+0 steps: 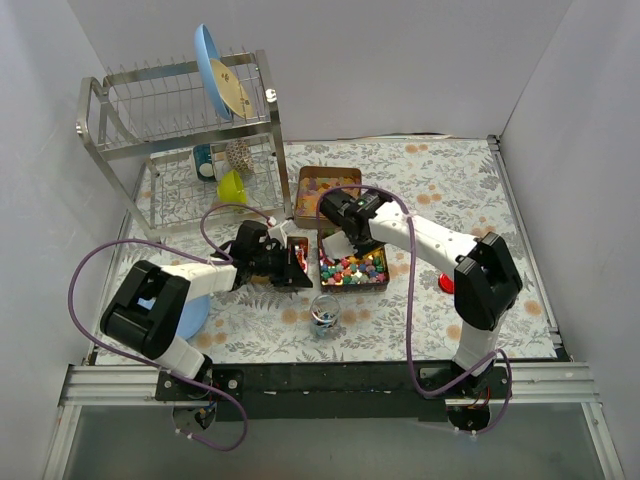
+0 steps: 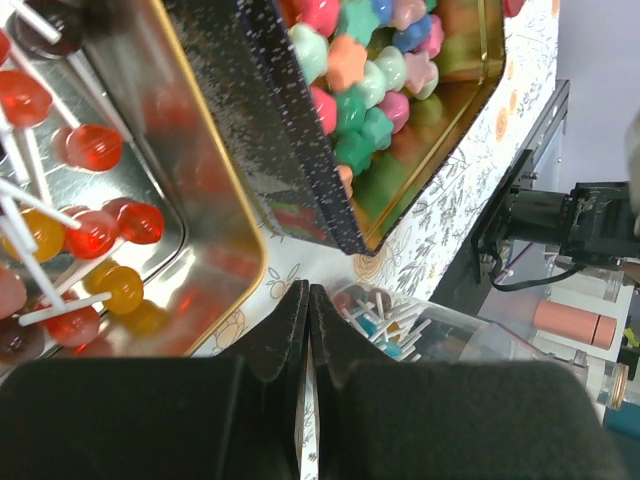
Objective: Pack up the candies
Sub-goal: Scoop the fake candies from the storage box.
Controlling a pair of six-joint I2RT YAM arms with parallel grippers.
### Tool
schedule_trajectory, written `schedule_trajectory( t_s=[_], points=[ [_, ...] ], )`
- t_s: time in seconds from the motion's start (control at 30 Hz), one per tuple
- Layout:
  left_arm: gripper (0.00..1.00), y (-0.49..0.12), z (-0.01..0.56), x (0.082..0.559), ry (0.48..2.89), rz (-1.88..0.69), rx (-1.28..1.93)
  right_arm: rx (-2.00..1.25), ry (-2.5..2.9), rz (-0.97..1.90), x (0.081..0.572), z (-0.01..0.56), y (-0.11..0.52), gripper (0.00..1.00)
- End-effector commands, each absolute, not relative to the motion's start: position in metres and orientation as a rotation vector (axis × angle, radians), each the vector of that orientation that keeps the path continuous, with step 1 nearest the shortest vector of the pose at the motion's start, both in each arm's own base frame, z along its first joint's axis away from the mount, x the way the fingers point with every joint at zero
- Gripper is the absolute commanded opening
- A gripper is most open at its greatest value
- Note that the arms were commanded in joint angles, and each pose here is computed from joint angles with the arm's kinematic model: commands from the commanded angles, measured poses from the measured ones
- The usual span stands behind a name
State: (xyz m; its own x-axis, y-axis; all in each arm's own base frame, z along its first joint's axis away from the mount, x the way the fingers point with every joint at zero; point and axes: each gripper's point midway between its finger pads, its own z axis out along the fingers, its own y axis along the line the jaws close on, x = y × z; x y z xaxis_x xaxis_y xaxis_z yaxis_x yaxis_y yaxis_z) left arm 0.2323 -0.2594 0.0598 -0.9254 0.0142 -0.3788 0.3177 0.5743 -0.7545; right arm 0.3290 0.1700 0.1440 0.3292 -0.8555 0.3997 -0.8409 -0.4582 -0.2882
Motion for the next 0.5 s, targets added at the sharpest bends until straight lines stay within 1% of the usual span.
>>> schedule_trajectory(
  t_s=[0.0,0.03,0.17,0.47],
  points=[
    [0.00,-0.267,0.070,0.236,2.413,-1.323,0.322,-2.716,1.424,-0.755,0.310,0.159,0.191,0.01],
    [0.00,-0.266,0.069,0.235,2.416,-1.320,0.318,-2.695,1.420,-0.747,0.308,0.163,0.200,0.01],
    [0.00,-0.264,0.073,0.237,2.409,-1.300,0.319,-2.683,1.408,-0.761,0.308,0.173,0.201,0.01],
    [0.00,-0.260,0.075,0.233,2.405,-1.276,0.333,-2.682,1.417,-0.863,0.322,0.188,0.156,0.01]
  ],
)
